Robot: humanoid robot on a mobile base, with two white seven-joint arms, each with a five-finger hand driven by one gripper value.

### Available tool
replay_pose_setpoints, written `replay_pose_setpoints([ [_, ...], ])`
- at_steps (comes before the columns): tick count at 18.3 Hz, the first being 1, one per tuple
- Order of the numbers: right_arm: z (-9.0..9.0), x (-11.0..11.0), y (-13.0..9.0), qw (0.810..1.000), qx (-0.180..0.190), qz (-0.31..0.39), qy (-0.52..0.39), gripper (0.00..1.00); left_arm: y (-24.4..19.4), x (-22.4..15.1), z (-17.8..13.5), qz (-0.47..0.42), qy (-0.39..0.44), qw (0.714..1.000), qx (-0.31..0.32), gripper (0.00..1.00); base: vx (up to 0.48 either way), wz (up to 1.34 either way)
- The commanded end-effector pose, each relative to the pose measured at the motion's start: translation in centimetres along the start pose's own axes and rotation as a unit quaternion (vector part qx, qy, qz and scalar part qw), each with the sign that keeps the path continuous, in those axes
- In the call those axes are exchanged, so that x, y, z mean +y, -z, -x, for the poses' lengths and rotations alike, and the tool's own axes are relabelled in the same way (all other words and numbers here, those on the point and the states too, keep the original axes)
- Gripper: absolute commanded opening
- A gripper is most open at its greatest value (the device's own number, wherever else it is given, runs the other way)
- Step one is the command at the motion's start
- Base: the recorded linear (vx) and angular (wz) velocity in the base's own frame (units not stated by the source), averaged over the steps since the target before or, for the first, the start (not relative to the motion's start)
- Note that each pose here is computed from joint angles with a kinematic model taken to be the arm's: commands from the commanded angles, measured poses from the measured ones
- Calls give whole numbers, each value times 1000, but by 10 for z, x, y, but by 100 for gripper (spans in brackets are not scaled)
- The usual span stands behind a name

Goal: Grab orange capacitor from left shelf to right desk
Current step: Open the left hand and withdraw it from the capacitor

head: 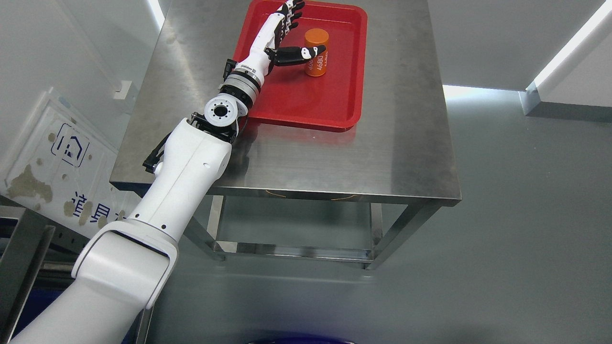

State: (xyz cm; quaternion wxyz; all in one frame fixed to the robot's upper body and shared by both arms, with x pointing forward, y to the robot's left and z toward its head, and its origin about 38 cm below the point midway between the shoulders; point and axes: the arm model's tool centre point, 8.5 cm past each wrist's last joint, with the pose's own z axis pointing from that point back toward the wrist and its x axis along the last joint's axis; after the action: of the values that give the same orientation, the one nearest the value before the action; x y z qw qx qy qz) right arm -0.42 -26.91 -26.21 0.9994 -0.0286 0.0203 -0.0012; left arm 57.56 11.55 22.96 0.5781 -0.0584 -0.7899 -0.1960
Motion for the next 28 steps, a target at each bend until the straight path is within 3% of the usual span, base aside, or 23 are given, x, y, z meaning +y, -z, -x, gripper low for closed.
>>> replay_pose_setpoints([
  [1, 14, -11, 0, 1000, 5, 8, 6, 100, 3, 49, -41, -51, -29, 996, -69, 100, 0, 0],
  [5, 14, -11, 0, 1000, 5, 8, 6, 100, -33, 85, -40, -91, -71, 988, -102, 100, 0, 0],
  [9, 14, -11, 0, 1000, 5, 8, 6, 100, -117, 130, -24, -139, -38, 985, -93, 99, 0, 0],
  [14, 14, -11, 0, 1000, 5, 8, 6, 100, -158, 161, -65, -183, -29, 974, -128, 98, 0, 0],
  [17, 14, -11, 0, 1000, 5, 8, 6, 100, -164, 151, -75, -179, -49, 974, -132, 98, 0, 0],
  [21, 14, -11, 0, 1000, 5, 8, 6, 100, -172, 112, -42, -171, -97, 975, -103, 99, 0, 0],
  [23, 14, -11, 0, 1000, 5, 8, 6, 100, -177, 72, -19, -124, -110, 983, -74, 99, 0, 0],
  [28, 14, -11, 0, 1000, 5, 8, 6, 100, -182, 70, -14, -118, -106, 985, -64, 99, 0, 0],
])
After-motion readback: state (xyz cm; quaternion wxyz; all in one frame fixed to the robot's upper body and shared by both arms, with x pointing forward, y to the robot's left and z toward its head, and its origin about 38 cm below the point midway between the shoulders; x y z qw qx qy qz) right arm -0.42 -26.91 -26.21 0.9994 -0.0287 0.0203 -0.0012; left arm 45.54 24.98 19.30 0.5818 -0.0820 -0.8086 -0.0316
